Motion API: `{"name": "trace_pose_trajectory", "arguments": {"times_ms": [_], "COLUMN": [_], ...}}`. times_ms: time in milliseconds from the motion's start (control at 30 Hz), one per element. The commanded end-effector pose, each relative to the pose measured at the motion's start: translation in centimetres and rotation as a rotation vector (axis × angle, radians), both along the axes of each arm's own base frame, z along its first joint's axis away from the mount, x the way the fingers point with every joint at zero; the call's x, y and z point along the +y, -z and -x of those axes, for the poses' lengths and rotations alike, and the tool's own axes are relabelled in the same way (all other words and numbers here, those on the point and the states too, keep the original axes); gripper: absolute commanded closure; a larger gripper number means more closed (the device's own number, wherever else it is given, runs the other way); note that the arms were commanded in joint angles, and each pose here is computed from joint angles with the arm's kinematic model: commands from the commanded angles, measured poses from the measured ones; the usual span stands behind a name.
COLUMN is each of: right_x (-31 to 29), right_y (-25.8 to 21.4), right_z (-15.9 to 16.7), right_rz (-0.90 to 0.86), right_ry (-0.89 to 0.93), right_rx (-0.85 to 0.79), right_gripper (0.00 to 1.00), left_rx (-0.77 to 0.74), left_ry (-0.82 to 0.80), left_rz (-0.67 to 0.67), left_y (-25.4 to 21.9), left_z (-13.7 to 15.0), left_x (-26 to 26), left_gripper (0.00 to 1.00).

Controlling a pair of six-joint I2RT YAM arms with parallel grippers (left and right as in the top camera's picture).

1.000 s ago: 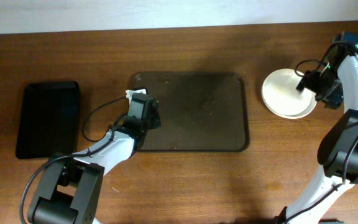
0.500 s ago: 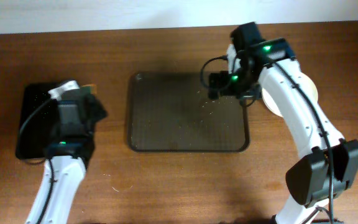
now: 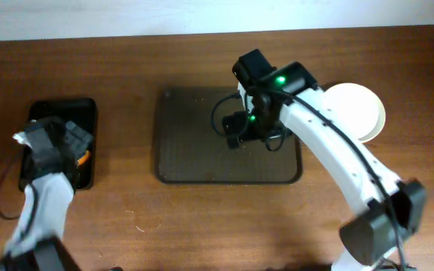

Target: Clean dirty plates on tray and stack at the side

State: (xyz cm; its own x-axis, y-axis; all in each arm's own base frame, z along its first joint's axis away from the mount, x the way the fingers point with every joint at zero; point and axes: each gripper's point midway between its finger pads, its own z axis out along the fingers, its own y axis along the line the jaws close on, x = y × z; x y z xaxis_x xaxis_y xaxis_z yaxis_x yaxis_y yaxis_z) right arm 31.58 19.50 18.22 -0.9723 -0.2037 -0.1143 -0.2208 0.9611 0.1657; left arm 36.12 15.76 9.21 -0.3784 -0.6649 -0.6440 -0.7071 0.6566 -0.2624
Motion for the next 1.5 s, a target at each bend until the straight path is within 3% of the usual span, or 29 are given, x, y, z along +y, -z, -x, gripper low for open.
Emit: {"name": "trace_pose_trajectory", "arguments": {"times_ms": [0,67,167,533,700,867,933,1200,1467], "right_x": [-3.0,-4.9,-6.8,-7.4,-6.1,-10.7,-12.0,-15.3,-16.6], "right_y": [-7.7,-10.0,-8.1,-5.4,-5.8,0.5,2.3,1.5,1.0], "right_z": [3.6,8.1,13.0,13.2,8.8,9.6,10.2,9.1,7.1], "right_rz": [-0.017,-0.005,-0.005,0.084,-0.02,-0.153,-0.205,-0.243,-0.26], "right_ry": [0.011,-0.022,-0.065,-0.069,-0.104,0.089,0.14,0.261,0.302], "right_rx": [-0.182,-0.241,-0.234,-0.131,-0.488,-0.647,-0.785,-1.171,-1.404], "right_gripper": [0.02,0.02,0.02,0.02,0.02,0.02,0.02,0.02,0.02], "left_rx": [-0.26,-0.291,-0.252,-0.212,-0.21,-0.21,-0.21,-0.21,-0.21], "left_ry": [0.144,0.207,0.202,0.197,0.197,0.197,0.196,0.196,0.197], "left_rz": [0.096,0.138,0.157,0.177,0.178,0.178,0.177,0.177,0.178], "left_y": [-9.2,-11.1,-10.5,-9.6,-9.6,-9.6,-9.6,-9.6,-9.6], "left_z": [0.3,1.7,2.8,3.4,3.4,3.4,3.4,3.4,3.4], "left_x": [-4.1,-6.1,-6.5,-6.7,-6.7,-6.7,-6.7,-6.7,-6.7], "left_gripper": [0.0,0.0,0.0,0.0,0.0,0.0,0.0,0.01,0.0]}}
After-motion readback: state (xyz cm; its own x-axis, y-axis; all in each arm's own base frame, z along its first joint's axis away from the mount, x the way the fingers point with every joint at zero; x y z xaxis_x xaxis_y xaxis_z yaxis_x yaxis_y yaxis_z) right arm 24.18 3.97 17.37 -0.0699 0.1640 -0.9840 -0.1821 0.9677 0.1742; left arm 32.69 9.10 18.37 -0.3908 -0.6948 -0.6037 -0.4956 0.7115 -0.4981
